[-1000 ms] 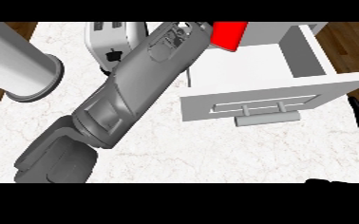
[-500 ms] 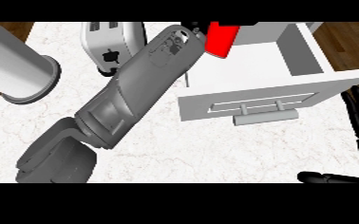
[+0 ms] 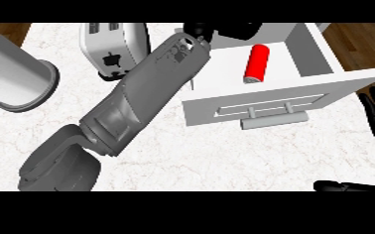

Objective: Pick up the can, place it into the drawer and close the drawer

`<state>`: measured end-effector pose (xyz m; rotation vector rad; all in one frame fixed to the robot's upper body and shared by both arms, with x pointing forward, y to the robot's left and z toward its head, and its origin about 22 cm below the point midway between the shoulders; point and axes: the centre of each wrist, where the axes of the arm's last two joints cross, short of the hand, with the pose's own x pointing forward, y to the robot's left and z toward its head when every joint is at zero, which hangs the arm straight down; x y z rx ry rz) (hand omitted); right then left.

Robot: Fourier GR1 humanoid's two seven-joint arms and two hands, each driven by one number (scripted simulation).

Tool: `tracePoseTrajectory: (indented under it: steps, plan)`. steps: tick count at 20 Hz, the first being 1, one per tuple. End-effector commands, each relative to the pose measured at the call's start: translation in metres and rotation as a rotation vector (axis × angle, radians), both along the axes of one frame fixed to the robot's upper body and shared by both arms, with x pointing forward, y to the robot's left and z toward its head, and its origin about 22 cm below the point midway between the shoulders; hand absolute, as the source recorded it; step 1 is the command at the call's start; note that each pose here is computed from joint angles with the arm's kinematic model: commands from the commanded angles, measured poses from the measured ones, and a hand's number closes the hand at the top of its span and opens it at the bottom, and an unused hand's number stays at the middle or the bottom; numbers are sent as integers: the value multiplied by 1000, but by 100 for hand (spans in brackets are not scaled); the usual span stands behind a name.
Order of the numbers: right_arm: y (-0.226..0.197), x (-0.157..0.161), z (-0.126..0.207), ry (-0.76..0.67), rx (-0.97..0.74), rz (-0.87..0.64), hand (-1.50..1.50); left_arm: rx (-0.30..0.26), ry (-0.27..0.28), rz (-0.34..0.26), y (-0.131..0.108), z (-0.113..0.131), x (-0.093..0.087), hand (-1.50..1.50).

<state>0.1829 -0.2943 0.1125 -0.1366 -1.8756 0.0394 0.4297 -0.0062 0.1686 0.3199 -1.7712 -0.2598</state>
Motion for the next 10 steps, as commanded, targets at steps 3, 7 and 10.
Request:
tracePoseTrajectory:
  steps: [3, 7, 10]
  plan:
    - [10, 5, 4, -1, 0, 7, -150, -9, -8, 22, 4, -16, -2, -150]
    - [9, 5, 3, -18, -21, 6, -150, -27, -13, 50, 6, -20, -2, -150]
    - [0, 6, 1, -48, -72, -7, -150, -58, -23, 77, -1, -5, -3, -150]
